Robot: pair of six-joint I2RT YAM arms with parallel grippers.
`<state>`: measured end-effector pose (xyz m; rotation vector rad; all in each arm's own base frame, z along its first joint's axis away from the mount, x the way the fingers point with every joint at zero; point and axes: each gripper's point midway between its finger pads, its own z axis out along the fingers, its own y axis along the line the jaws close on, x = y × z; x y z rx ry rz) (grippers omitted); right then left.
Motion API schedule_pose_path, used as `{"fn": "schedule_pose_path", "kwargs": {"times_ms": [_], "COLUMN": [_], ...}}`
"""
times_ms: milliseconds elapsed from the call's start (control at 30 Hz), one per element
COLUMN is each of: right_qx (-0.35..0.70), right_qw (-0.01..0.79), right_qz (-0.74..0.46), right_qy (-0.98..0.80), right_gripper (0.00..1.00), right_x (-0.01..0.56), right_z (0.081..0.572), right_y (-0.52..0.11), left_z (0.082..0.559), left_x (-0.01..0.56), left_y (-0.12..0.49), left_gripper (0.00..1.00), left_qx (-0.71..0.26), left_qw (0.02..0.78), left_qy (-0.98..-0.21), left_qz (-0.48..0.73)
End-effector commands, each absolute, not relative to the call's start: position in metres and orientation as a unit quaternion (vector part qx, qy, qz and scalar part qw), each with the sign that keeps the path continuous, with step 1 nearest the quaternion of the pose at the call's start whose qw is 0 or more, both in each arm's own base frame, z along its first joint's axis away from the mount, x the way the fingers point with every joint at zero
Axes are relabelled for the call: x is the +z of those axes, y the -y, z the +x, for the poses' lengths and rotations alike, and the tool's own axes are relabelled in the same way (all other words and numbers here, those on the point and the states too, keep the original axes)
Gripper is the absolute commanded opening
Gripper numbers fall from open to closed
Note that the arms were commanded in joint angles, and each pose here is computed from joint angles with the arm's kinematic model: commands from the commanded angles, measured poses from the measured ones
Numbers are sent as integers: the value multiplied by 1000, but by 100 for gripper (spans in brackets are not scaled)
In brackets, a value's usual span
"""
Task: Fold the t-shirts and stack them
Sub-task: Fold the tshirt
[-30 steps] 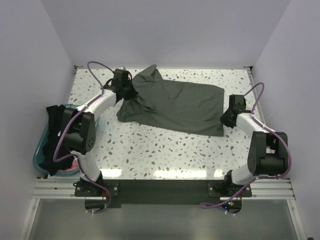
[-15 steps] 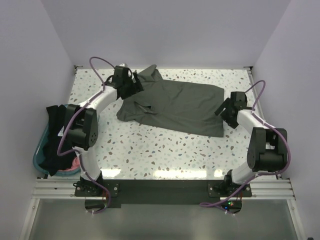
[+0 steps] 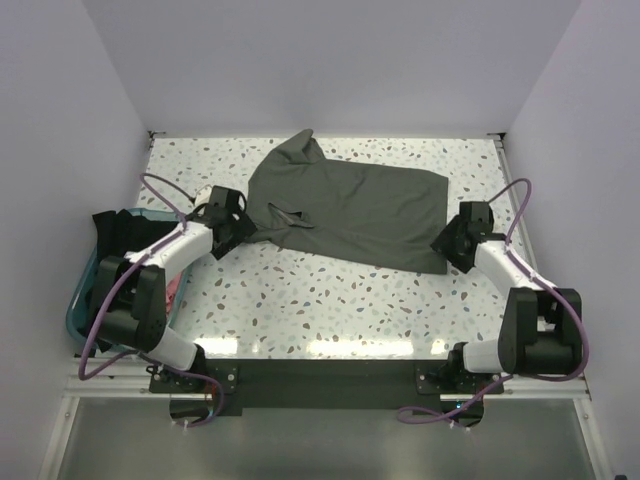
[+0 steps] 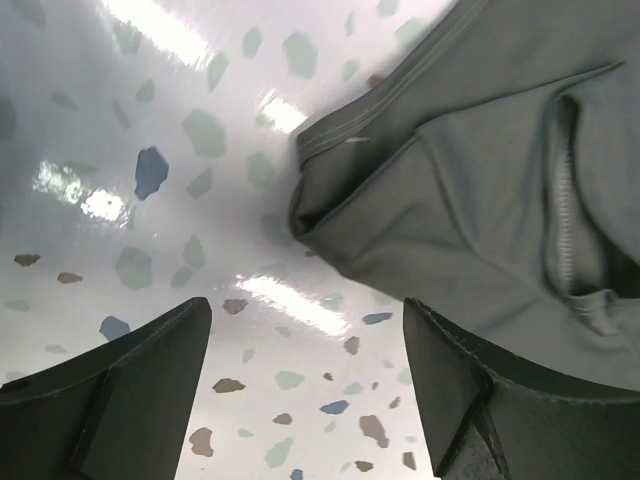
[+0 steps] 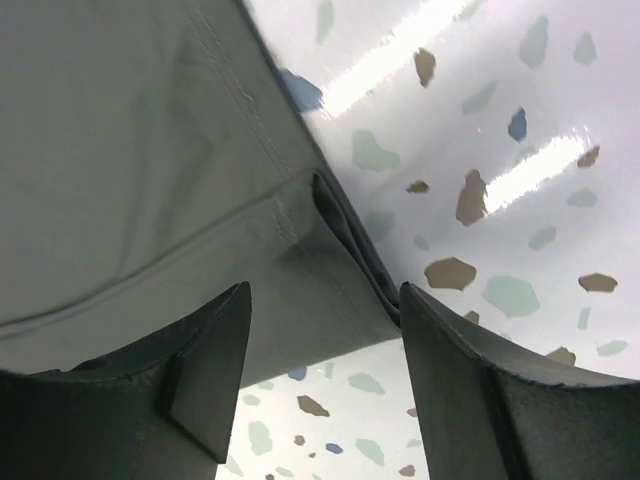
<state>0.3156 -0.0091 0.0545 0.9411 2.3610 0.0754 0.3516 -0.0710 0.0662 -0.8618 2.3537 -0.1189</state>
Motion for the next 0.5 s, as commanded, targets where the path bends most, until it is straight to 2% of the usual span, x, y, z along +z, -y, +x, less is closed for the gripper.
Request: {"fn": "schedule_pose_path", "kwargs": {"times_ms": [0,200,367,467], "right_qx": [16,15,2,4], "right_qw": [283,261,259,252], "right_qz": [369,381,385,386], "right_qy": [-885,-887,-886,-887], "right_gripper": [64,61,61,56], "right_x": [45,28,21,16], "right_z": [304,296,300,305], "right_y": [12,9,14,13], "left_z": [355,356,376,388], "left_x": [57,45,49,50], "left_y": [72,70,75,78], "left_gripper": [82,80,80,74], "left_qx": [-57,-52,-90,-101], "left_qw": [310,312,344,355], "left_qy": [-881,-878,-865,-861], "left_qz": [-352,-358,-355,-351]}}
